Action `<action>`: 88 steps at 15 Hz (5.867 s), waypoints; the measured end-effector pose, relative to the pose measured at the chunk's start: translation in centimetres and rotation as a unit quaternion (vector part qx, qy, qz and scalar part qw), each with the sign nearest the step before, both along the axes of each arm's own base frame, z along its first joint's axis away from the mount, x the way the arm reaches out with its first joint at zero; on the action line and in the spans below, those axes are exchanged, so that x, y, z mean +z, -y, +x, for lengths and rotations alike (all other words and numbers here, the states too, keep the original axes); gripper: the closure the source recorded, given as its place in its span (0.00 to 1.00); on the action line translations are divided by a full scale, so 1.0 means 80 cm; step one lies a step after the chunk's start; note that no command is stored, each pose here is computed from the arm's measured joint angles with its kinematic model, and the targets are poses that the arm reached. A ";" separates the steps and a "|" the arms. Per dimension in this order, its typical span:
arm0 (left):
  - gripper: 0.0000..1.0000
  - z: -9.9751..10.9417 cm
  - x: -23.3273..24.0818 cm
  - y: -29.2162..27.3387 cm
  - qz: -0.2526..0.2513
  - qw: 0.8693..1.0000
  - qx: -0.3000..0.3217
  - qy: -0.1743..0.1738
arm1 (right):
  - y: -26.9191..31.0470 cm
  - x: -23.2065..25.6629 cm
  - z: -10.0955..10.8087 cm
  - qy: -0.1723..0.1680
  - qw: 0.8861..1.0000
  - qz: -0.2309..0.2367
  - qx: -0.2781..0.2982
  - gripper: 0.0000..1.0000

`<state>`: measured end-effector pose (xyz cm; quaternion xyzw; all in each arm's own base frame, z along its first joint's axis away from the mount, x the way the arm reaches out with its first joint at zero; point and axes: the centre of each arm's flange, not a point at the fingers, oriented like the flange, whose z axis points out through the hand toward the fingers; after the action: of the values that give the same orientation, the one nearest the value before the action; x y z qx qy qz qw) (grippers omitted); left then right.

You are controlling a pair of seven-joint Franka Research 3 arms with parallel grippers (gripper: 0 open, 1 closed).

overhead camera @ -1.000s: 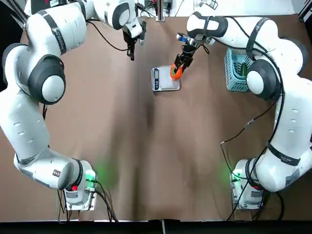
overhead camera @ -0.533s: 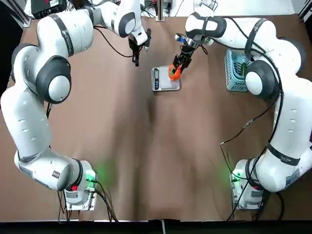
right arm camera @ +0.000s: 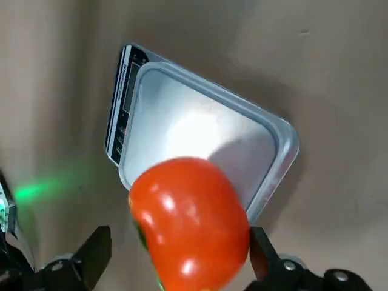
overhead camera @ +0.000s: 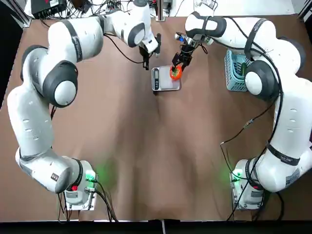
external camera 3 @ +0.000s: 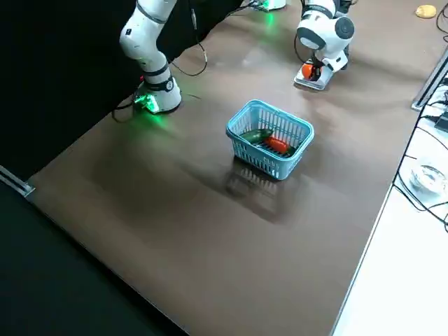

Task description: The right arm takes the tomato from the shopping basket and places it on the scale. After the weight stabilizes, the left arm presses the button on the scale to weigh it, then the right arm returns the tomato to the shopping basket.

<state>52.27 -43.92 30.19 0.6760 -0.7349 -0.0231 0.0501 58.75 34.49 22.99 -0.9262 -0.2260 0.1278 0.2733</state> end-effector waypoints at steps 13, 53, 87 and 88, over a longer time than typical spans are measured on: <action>0.99 -0.026 -0.078 0.042 -0.013 1.000 -0.010 -0.004 | 0.006 0.004 0.011 0.017 1.000 -0.001 -0.012 0.00; 0.99 -0.019 -0.129 0.050 -0.039 0.999 -0.002 0.012 | 0.466 0.451 -0.047 0.133 0.925 -0.287 -0.209 0.03; 0.99 -0.009 -0.122 0.048 -0.040 0.999 0.008 0.021 | 0.466 0.450 -0.044 0.138 0.924 -0.286 -0.212 0.02; 0.99 0.001 -0.114 0.043 -0.044 0.999 0.015 0.027 | 0.466 0.450 -0.043 0.138 0.924 -0.286 -0.213 0.02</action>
<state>52.38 -47.38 21.10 0.6842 -0.7262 0.0283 0.0607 55.28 -2.81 58.99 -0.9998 -0.0131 -0.0031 -0.0164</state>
